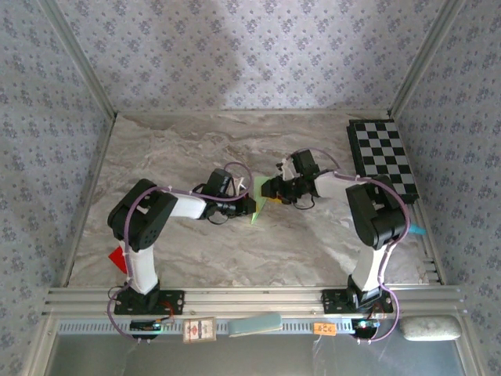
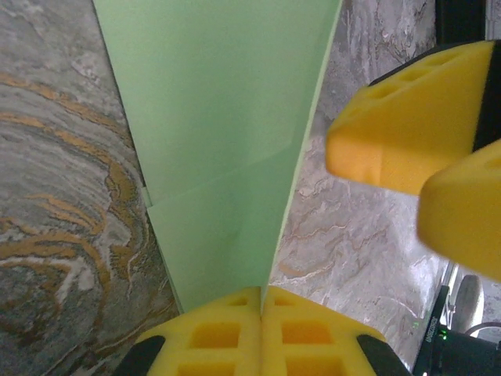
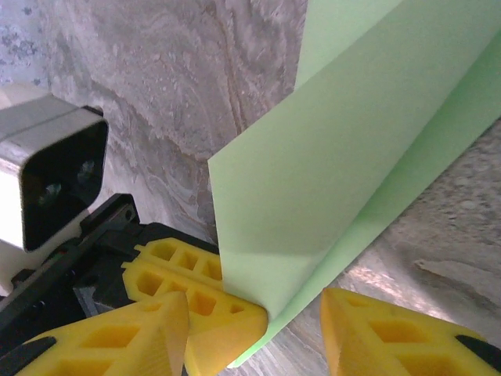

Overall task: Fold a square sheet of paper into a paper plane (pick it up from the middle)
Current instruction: Fifth fold the wing at the center of the table.

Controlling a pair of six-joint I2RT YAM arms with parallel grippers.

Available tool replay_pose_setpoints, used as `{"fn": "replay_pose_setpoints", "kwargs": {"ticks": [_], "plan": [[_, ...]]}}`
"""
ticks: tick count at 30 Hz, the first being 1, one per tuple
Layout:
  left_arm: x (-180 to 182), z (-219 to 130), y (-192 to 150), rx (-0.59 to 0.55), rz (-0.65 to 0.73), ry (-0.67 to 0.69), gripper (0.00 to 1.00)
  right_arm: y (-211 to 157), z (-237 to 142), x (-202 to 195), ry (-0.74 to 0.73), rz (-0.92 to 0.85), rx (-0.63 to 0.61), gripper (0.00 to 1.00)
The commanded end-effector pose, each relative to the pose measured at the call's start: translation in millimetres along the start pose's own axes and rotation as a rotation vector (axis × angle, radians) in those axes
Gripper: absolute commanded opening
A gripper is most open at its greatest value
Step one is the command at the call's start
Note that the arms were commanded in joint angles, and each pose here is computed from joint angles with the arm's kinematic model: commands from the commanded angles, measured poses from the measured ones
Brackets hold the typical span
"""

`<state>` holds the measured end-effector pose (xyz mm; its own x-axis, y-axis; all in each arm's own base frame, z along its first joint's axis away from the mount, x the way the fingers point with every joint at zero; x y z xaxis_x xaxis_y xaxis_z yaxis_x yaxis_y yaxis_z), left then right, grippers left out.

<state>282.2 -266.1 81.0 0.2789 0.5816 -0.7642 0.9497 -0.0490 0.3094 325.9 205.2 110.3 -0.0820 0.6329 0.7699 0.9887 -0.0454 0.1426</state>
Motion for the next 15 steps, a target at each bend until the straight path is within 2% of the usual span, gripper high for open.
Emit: {"fn": "replay_pose_setpoints", "kwargs": {"ticks": [1,15], "plan": [[5,3,-2,0.010,-0.012,-0.017,0.00,4,8,9,0.054,-0.056,0.027,0.49],[14,7,-8,0.026,-0.020,0.004,0.00,10,18,15,0.084,-0.078,0.043,0.47]]}}
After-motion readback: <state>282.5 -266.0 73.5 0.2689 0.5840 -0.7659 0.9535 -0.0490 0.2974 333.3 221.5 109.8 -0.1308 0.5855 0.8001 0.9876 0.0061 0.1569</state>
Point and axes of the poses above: each hand's point on the last joint's axis, 136 mm out from that joint toward the fingers, its own z axis out along the fingers, its own x axis along the line the jaws close on, y = z × x, the point moved 8 cm from there along -z, back along the fingers, and after that the axes turned 4 degrees about z, right-handed, at the moved point
